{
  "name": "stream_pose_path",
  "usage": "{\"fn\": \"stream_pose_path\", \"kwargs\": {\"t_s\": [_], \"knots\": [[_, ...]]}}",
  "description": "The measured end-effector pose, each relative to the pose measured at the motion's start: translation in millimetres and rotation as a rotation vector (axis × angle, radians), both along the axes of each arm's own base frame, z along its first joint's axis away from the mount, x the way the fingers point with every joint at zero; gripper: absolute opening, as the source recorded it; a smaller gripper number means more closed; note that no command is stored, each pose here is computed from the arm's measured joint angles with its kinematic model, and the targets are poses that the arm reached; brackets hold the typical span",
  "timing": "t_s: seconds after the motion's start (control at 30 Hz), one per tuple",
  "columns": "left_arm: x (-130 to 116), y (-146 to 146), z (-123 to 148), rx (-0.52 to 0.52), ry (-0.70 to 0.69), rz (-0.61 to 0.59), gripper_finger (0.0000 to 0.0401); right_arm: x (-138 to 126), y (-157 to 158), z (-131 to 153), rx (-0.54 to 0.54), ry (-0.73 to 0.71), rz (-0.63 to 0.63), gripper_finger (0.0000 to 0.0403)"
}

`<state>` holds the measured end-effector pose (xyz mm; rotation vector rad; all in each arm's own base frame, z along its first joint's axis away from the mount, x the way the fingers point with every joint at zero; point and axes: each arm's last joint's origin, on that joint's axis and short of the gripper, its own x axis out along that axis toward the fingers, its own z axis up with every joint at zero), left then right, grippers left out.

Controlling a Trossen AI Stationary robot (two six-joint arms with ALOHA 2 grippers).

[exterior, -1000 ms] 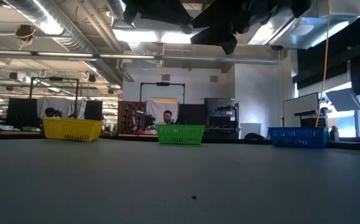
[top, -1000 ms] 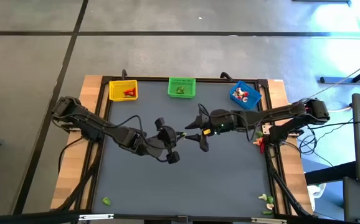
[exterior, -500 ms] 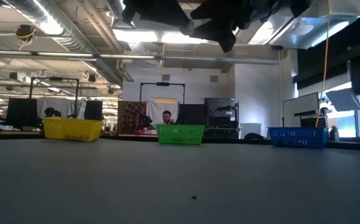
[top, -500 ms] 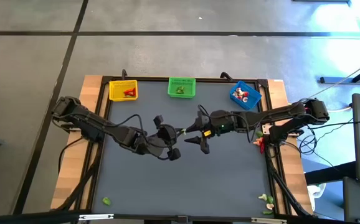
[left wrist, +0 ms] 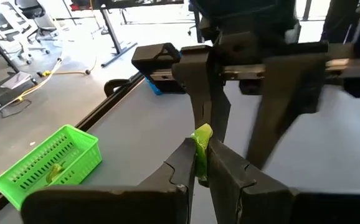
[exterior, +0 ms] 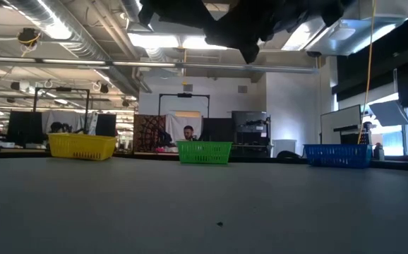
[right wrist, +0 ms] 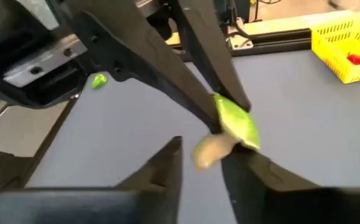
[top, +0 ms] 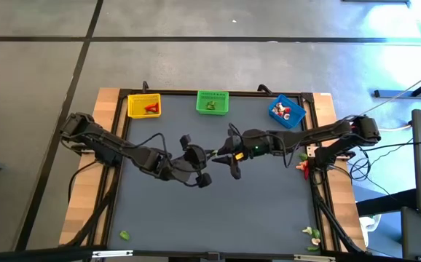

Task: Sort produce into baskets
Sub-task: Put the green mushroom into the blue basket

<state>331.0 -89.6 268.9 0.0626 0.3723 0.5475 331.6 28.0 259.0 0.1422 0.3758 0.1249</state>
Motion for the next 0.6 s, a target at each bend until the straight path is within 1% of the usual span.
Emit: {"fn": "stream_pose_path", "kwargs": {"t_s": [0.13, 0.2, 0.27, 0.4, 0.47, 0.6], "knots": [[0.1, -0.2, -0.4, -0.002, 0.002, -0.004, 0.0031, 0.5, -0.2, -1.3, -0.035, 0.001, -0.002, 0.0036], [0.1, -0.2, -0.4, -0.010, -0.003, 0.001, 0.0031, 0.6, -0.4, -1.3, -0.049, -0.001, 0.003, 0.0014], [-0.1, 0.2, -0.9, -0.026, -0.008, 0.009, 0.0031, 0.5, -0.4, -1.5, -0.053, -0.001, 0.005, 0.0010], [0.0, 0.7, -0.9, -0.047, -0.021, 0.018, 0.0031, 0.4, -0.4, -1.4, -0.054, -0.001, 0.005, 0.0029], [0.1, 0.8, -0.8, -0.044, -0.019, 0.017, 0.0032, 0.3, -0.4, -1.7, -0.063, 0.002, 0.009, 0.0031], [0.5, 2.4, -1.0, -0.034, -0.011, 0.015, 0.0056, 0.1, -0.6, -2.2, -0.096, 0.003, 0.016, 0.0021]]}}
